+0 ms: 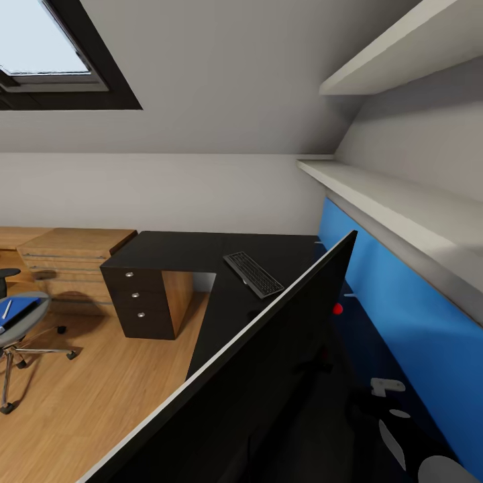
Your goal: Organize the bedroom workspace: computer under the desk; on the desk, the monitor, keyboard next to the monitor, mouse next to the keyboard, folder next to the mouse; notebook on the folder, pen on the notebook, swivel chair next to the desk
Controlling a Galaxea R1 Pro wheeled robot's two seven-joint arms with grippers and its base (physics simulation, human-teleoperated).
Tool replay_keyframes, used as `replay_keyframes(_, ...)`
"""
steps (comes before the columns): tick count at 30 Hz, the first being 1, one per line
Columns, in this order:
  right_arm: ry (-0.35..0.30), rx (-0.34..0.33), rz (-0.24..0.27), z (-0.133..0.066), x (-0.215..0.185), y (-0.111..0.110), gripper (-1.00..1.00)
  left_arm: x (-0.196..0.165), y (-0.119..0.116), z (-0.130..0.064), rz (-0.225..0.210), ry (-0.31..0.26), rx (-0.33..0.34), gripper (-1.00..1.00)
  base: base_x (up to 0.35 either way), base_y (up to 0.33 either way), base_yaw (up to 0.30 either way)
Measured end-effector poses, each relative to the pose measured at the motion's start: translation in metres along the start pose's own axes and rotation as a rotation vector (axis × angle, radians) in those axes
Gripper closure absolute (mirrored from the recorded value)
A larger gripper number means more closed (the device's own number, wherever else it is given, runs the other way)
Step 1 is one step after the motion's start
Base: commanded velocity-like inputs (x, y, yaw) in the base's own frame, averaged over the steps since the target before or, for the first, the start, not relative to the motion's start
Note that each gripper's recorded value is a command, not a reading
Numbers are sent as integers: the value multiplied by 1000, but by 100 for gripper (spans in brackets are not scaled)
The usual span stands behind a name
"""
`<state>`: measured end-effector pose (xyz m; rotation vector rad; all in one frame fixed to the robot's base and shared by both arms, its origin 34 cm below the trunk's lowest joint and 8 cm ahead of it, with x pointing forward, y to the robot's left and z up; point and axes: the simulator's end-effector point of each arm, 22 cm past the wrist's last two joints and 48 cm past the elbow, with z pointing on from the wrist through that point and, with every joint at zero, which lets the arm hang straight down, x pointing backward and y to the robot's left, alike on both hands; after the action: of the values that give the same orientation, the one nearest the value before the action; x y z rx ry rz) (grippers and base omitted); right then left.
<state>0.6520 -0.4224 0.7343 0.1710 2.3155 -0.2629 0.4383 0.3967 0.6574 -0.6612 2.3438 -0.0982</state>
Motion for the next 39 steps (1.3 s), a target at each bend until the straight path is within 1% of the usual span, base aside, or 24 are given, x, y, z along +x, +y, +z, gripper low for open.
replay_keyframes(33, 2, -3, 9, 0, 0, -1, -100, 0, -1, 0, 8, 2, 4, -100, 0, 0, 0)
replay_keyframes(39, 5, -26, 8, 0, 1, 0, -100, 1, 0, 0, 7, 3, 1, -100, 0, 0, 0)
